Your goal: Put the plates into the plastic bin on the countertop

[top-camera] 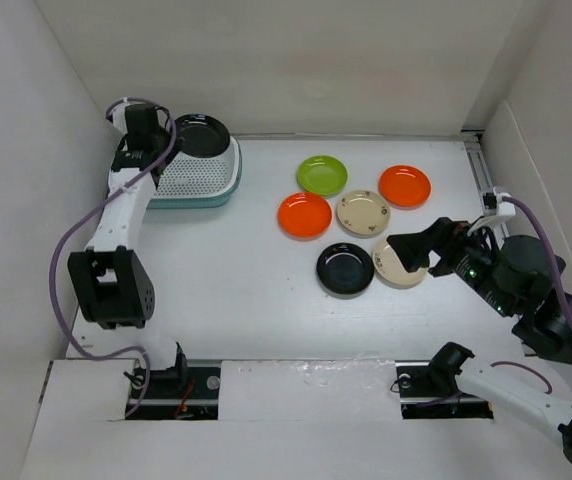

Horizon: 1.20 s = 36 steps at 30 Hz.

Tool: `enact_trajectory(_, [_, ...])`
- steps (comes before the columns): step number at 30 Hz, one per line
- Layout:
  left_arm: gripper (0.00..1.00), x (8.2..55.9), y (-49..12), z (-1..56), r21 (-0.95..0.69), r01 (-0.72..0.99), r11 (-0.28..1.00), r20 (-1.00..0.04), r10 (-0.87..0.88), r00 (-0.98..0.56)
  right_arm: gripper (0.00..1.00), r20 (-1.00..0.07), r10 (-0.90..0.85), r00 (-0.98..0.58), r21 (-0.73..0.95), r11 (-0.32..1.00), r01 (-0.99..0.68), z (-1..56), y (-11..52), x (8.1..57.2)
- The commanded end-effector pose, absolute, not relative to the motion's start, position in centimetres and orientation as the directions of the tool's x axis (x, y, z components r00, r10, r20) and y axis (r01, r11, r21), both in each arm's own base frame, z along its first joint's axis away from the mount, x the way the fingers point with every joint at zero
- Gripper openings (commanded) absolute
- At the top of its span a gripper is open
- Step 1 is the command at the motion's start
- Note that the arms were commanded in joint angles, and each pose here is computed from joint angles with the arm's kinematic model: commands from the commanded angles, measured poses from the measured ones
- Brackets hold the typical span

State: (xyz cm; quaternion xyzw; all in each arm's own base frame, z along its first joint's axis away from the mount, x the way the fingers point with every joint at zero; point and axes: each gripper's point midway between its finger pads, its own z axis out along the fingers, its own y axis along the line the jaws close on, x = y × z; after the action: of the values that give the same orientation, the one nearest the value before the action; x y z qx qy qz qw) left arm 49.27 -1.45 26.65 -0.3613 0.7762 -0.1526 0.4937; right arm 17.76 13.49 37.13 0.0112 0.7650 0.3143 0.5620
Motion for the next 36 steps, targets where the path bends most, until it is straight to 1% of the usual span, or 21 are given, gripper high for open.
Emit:
enact_trajectory(1, [0.00, 52.2, 1.1, 28.0, -0.625, -0.391, 0.675, -0.644, -0.730, -0.229, 1.00, -0.852, 0.393, -0.346, 0.513, 0.759, -0.401, 38.5, 14.5, 17.6])
enact_trajectory(2, [0.00, 52.8, 1.6, 27.4, -0.630, -0.405, 0.663, -0.632, -0.740, -0.229, 1.00, -0.846, 0.397, -0.356, 0.523, 0.749, -0.406, 38.4, 14.8, 17.5])
enact_trajectory(3, [0.00, 53.9, 2.2, 25.3, -0.621, -0.428, 0.657, -0.615, -0.747, -0.254, 1.00, -0.845, 0.395, -0.360, 0.524, 0.745, -0.413, 38.4, 15.0, 17.4])
enact_trajectory(5, [0.00, 55.1, 3.9, 25.0, -0.625, -0.442, 0.644, -0.611, -0.755, -0.236, 1.00, -0.844, 0.387, -0.371, 0.525, 0.736, -0.427, 38.1, 15.4, 17.3])
enact_trajectory(7, [0.00, 56.0, 4.4, 22.3, -0.609, -0.474, 0.636, -0.588, -0.763, -0.267, 1.00, -0.838, 0.386, -0.385, 0.533, 0.731, -0.427, 37.8, 15.6, 17.3])
enact_trajectory(8, [0.00, 56.3, 4.4, 22.2, -0.607, -0.477, 0.635, -0.587, -0.764, -0.270, 1.00, -0.838, 0.386, -0.385, 0.533, 0.731, -0.427, 37.8, 15.6, 17.3])
enact_trajectory(10, [0.00, 56.5, 4.5, 19.9, -0.583, -0.503, 0.639, -0.574, -0.761, -0.302, 1.00, -0.838, 0.386, -0.385, 0.533, 0.731, -0.427, 37.8, 15.8, 17.5])
enact_trajectory(16, [0.00, 56.8, 4.0, 16.0, -0.574, -0.524, 0.629, -0.534, -0.773, -0.343, 1.00, -0.838, 0.386, -0.385, 0.533, 0.731, -0.427, 37.8, 15.8, 17.5])
enact_trajectory(17, [0.02, 56.9, 3.6, 14.6, -0.574, -0.525, 0.628, -0.510, -0.776, -0.371, 1.00, -0.838, 0.386, -0.385, 0.533, 0.731, -0.427, 37.8, 15.8, 17.5])
enact_trajectory(20, [0.26, 56.8, 3.4, 14.3, -0.578, -0.521, 0.629, -0.505, -0.776, -0.377, 1.00, -0.838, 0.380, -0.391, 0.531, 0.734, -0.424, 37.6, 16.0, 17.7])
enact_trajectory(21, [0.39, 56.5, 3.4, 15.2, -0.568, -0.526, 0.634, -0.528, -0.770, -0.358, 1.00, -0.837, 0.378, -0.395, 0.532, 0.730, -0.430, 37.6, 16.1, 17.6])
enact_trajectory(22, [0.59, 56.1, 4.0, 16.0, -0.560, -0.535, 0.633, -0.553, -0.766, -0.328, 1.00, -0.838, 0.383, -0.390, 0.533, 0.726, -0.434, 38.0, 16.1, 17.5])
enact_trajectory(23, [0.64, 56.1, 4.0, 16.0, -0.560, -0.535, 0.633, -0.553, -0.766, -0.327, 1.00, -0.838, 0.383, -0.390, 0.533, 0.726, -0.434, 38.0, 16.1, 17.5])
enact_trajectory(27, [0.78, 55.7, 4.6, 18.5, -0.549, -0.549, 0.630, -0.575, -0.762, -0.299, 1.00, -0.838, 0.383, -0.390, 0.533, 0.726, -0.434, 38.2, 16.1, 17.6])
enact_trajectory(28, [0.81, 55.6, 4.2, 20.9, -0.552, -0.521, 0.651, -0.611, -0.741, -0.279, 1.00, -0.838, 0.383, -0.390, 0.533, 0.726, -0.434, 38.2, 16.1, 17.6])
enact_trajectory(29, [0.87, 55.3, 3.7, 22.2, -0.548, -0.506, 0.666, -0.633, -0.726, -0.269, 1.00, -0.838, 0.383, -0.390, 0.533, 0.726, -0.434, 38.2, 16.1, 17.6])
enact_trajectory(30, [0.97, 54.9, 3.3, 23.0, -0.530, -0.492, 0.691, -0.660, -0.700, -0.272, 1.00, -0.837, 0.377, -0.396, 0.532, 0.730, -0.430, 38.0, 16.3, 17.8])
enact_trajectory(31, [1.00, 54.4, 2.3, 25.8, -0.549, -0.441, 0.710, -0.687, -0.684, -0.246, 1.00, -0.837, 0.377, -0.396, 0.532, 0.730, -0.429, 38.0, 16.3, 17.8])
enact_trajectory(34, [1.00, 53.2, -2.8, 27.7, -0.564, -0.315, 0.764, -0.707, -0.643, -0.294, 1.00, -0.837, 0.371, -0.403, 0.530, 0.734, -0.425, 37.7, 16.5, 18.0])
enact_trajectory(35, [1.00, 52.1, -5.8, 29.2, -0.578, -0.248, 0.778, -0.711, -0.629, -0.316, 1.00, -0.837, 0.371, -0.403, 0.530, 0.734, -0.425, 37.7, 16.5, 18.0])
enact_trajectory(36, [1.00, 51.3, -7.3, 28.6, -0.578, -0.225, 0.784, -0.702, -0.619, -0.352, 1.00, -0.837, 0.371, -0.403, 0.530, 0.734, -0.425, 37.7, 16.5, 18.0])
